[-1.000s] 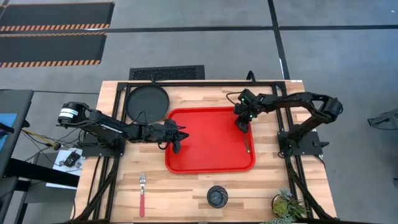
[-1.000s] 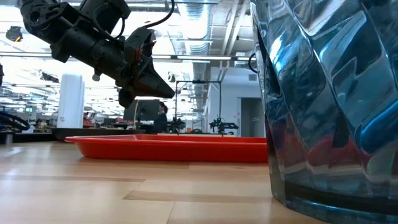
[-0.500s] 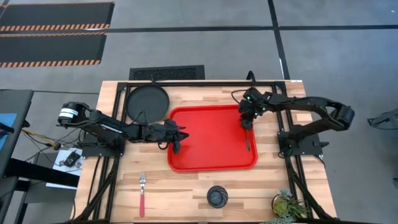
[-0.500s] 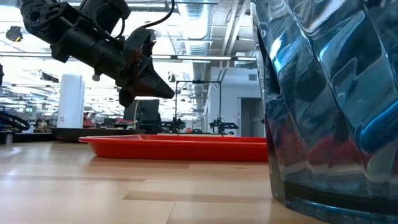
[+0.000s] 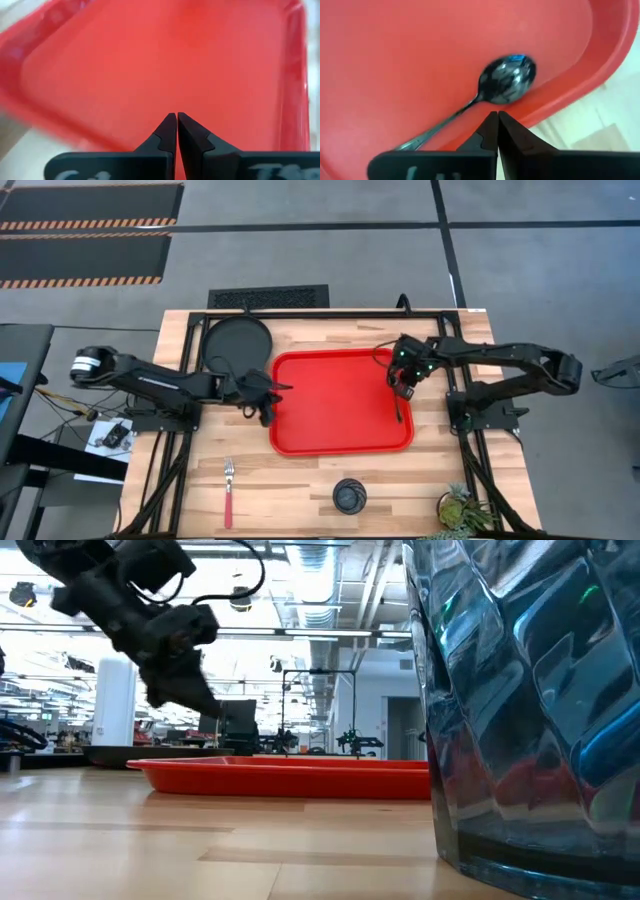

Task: Pick and place plate/cup/fork/spoon on tray
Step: Adjust the red serving tray

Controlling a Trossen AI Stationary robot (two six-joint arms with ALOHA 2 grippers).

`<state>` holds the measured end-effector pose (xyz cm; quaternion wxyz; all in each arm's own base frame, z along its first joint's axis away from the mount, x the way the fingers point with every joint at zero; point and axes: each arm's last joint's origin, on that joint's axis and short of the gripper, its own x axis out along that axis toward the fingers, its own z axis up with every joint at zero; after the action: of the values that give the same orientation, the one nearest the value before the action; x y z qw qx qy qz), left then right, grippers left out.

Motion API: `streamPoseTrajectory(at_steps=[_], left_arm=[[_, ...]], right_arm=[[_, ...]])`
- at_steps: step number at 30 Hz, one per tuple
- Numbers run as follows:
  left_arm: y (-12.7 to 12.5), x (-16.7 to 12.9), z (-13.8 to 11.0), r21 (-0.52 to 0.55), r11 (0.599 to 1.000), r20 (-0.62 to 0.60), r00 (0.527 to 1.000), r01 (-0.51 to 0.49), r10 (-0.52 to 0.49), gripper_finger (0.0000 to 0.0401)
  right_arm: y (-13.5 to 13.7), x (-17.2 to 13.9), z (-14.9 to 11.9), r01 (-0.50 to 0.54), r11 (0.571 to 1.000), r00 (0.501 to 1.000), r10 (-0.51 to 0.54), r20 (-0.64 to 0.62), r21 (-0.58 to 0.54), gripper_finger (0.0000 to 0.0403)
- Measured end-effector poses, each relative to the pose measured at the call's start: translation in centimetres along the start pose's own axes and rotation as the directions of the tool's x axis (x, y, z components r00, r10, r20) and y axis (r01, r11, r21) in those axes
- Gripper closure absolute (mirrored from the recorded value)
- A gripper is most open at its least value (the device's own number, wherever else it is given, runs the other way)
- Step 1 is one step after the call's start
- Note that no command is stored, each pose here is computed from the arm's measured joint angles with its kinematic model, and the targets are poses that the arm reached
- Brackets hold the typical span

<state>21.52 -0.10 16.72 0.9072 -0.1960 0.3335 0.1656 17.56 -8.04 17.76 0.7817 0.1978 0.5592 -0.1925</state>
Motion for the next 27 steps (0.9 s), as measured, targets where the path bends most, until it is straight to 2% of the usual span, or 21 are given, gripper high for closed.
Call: streamPoseTrajectory(at_steps=[5,13,19,27], left_arm=[[1.0,-1.3,-1.4,-0.037,0.995,-0.149,0.985,-0.096,0.089,0.0400],[1.6,-0.3,-2.5,-0.052,0.977,-0.236,0.953,-0.206,0.188,0.0401],[1.9,0.7,-3.3,-0.071,0.957,-0.289,0.924,-0.282,0.251,0.0401],[1.9,1.3,-3.3,-0.083,0.951,-0.274,0.925,-0.297,0.265,0.0401]], right_arm=[[0.8,0.2,-0.7,0.054,0.997,0.996,-0.050,-0.071,0.055,0.0388],[0.5,-0.2,-2.1,0.210,0.951,0.963,-0.161,-0.215,0.227,0.0388],[0.5,0.4,-2.7,0.216,0.925,0.961,-0.144,-0.237,0.312,0.0390],[2.0,2.1,-2.2,0.148,0.947,0.965,-0.076,-0.249,0.285,0.0388]])
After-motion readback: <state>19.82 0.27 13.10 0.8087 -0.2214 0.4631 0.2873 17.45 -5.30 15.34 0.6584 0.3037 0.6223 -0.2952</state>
